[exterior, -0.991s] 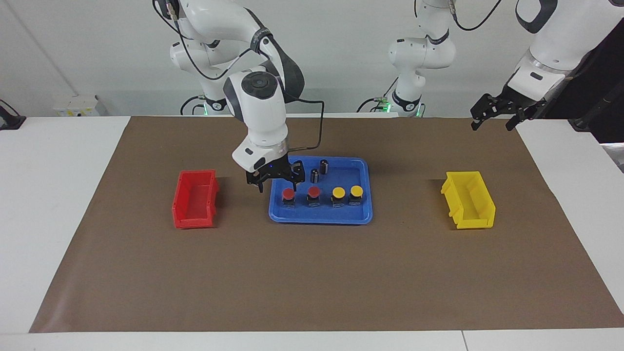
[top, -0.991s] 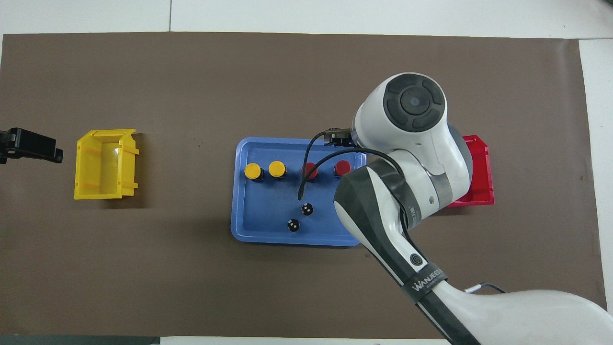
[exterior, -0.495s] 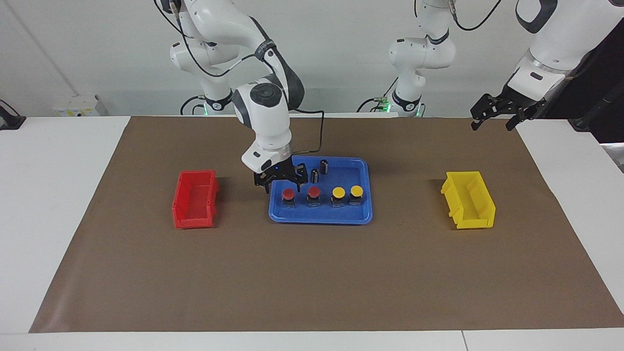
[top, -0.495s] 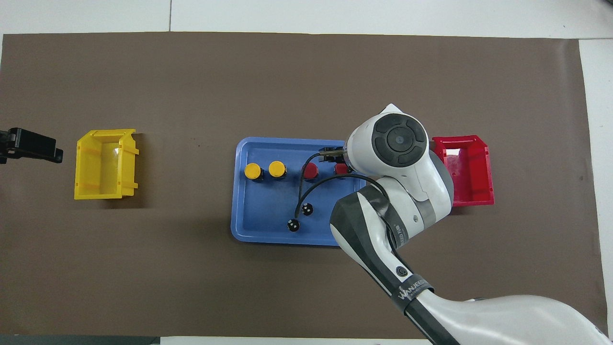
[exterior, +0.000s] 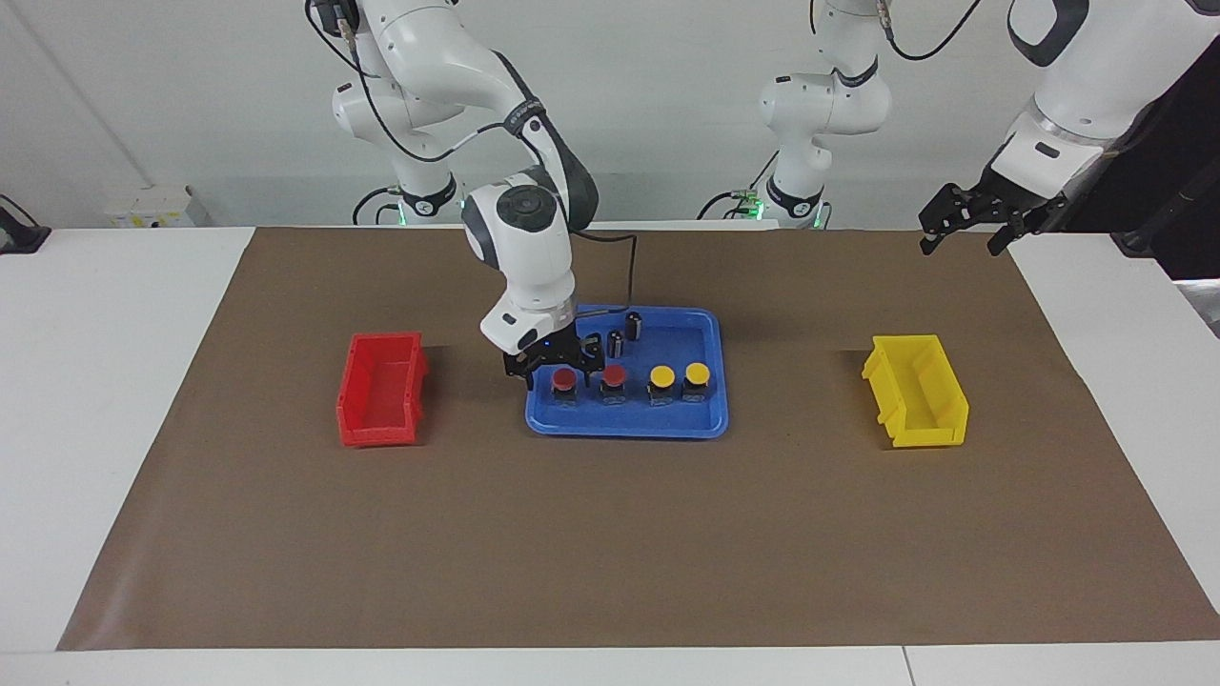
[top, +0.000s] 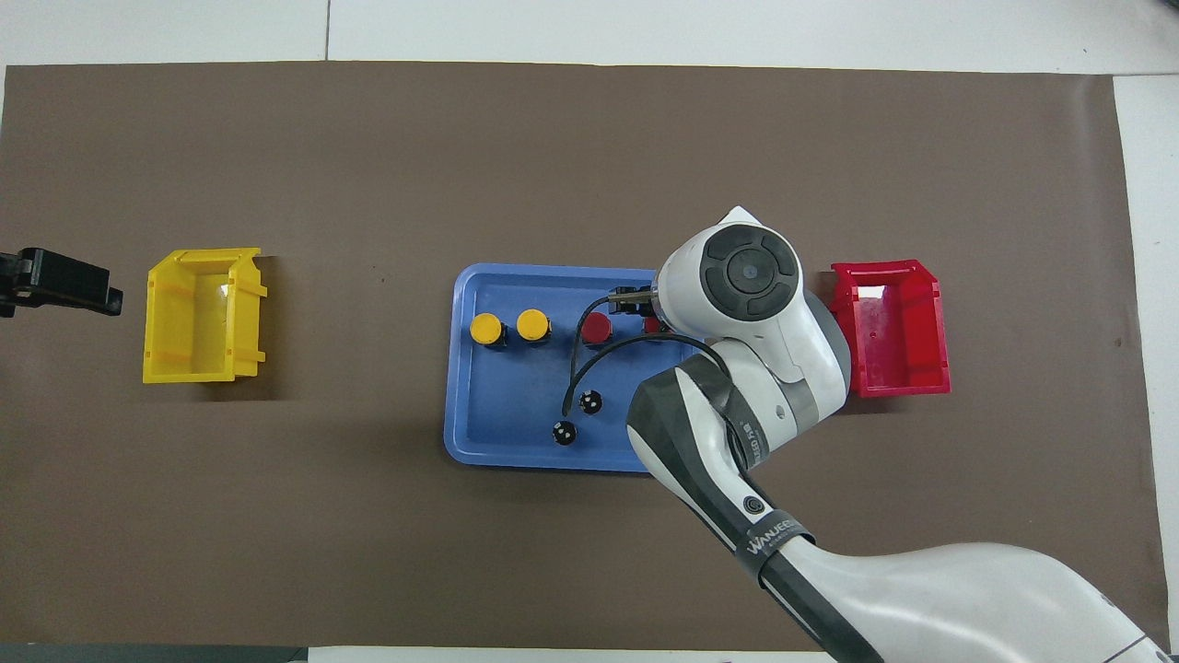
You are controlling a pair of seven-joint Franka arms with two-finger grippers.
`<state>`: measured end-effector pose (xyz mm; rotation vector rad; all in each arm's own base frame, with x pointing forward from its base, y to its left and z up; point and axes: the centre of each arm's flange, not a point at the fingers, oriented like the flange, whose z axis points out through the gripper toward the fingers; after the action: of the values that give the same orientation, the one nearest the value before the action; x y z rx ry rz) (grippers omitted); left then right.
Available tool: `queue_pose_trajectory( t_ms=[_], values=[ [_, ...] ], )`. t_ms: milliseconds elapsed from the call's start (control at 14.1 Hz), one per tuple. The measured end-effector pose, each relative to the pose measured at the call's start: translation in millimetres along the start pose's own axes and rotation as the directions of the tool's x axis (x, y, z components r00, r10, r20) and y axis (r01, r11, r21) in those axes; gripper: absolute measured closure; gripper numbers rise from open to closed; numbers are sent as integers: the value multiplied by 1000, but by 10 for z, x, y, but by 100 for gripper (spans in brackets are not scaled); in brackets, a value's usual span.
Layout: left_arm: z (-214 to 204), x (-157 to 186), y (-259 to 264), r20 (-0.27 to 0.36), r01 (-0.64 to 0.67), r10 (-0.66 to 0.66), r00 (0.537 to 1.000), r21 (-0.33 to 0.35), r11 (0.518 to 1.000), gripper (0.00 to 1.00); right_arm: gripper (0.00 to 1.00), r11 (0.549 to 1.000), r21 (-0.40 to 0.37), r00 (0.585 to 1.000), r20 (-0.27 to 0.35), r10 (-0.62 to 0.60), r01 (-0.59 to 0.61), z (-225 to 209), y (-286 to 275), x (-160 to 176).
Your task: Sort red and yellow buttons by color
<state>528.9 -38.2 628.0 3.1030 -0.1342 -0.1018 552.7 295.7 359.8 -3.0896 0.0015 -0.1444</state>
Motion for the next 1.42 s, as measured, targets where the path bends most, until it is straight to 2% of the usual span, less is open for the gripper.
queue_pose_trajectory(
  t_ms=[425, 566, 637, 778, 849, 920, 991, 1061, 1274, 1415],
  values=[
    [10, -10, 0, 9, 0, 0, 1000, 0, 1000, 0, 12, 1000, -11, 1000, 24, -17, 18, 112, -58, -121],
    [10, -10, 0, 9, 0, 0, 1000, 0, 1000, 0, 23, 1000, -13, 999, 28, -17, 18, 133, -50, -133],
    [10, -10, 2, 9, 0, 0, 1000, 0, 1000, 0, 23, 1000, -14, 999, 29, -17, 18, 139, -48, -137],
    [6, 2, 24, 0, -4, 4, 1000, 0, 1000, 0, 37, 1000, -14, 999, 30, -17, 18, 142, -46, -139],
    [12, 35, 69, -26, -13, 13, 1000, 2, 1000, 0, 38, 1000, -14, 999, 30, -17, 18, 143, -46, -140],
    [60, 83, 155, -63, -18, 18, 998, 3, 1000, 0, 46, 1000, -14, 999, 30, -17, 18, 142, -46, -139],
    [178, 131, 321, -99, -14, 14, 995, 1, 1000, 0, 57, 1000, -14, 999, 29, -17, 18, 139, -46, -137],
    [347, 161, 551, -121, -3, 2, 993, -4, 1000, 0, 59, 1000, -13, 1000, 27, -17, 17, 128, -47, -128],
    [838, 186, 1318, -152, 25, -28, 988, -21, 999, 0, 59, 999, -32, 999, 50, 2, 0, -75, 10, 2],
    [1228, 243, 1830, -151, 41, -44, 988, -27, 999, 1, 59, 998, -58, 996, 82, 21, -17, -534, 217, 245]
  ],
)
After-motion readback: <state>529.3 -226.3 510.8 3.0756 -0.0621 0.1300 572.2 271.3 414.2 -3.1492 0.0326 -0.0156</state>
